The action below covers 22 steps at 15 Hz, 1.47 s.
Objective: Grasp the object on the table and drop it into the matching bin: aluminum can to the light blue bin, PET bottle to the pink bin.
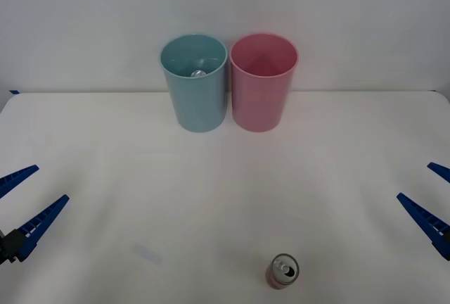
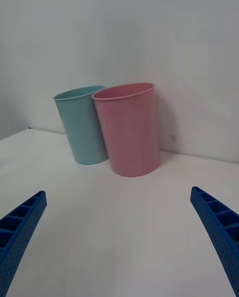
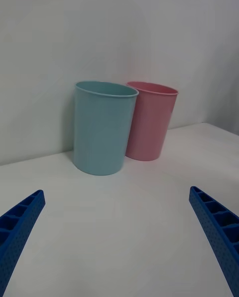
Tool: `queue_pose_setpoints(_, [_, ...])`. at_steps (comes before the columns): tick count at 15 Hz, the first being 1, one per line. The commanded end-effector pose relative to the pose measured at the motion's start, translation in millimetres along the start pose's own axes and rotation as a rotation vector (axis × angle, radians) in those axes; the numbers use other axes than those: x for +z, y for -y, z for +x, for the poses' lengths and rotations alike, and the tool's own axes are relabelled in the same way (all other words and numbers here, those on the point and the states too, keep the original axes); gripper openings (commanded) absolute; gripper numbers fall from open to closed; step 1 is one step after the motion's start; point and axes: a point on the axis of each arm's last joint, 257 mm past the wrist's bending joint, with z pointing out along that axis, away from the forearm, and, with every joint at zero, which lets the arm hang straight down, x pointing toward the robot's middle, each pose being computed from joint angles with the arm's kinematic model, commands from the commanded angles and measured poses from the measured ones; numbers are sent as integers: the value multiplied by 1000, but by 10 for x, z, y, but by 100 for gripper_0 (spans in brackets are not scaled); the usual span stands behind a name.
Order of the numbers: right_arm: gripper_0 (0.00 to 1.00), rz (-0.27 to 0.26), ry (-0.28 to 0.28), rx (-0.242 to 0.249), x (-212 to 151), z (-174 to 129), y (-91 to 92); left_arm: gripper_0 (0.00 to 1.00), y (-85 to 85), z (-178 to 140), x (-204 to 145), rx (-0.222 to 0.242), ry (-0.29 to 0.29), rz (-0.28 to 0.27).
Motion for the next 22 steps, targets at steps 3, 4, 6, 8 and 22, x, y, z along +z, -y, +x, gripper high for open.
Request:
queue_pose_setpoints(3, [100,-4,4,13,6,41,-40,100,0,0,0,0,0,0])
queue_pose_setpoints(4, [100,-12,1,17,10,53,-65,100,0,0,0,0,0,0])
queue_pose_setpoints(6, [100,-28,-2,14,13,55,-101,100,0,0,0,0,0,0])
queue_pose_setpoints(8, [100,-57,-27,5,0,78,-141,100,0,0,0,0,0,0])
queue_pose_setpoints(22, [100,-337,-208,17,-80,520,-470,100,0,0,0,0,0,0])
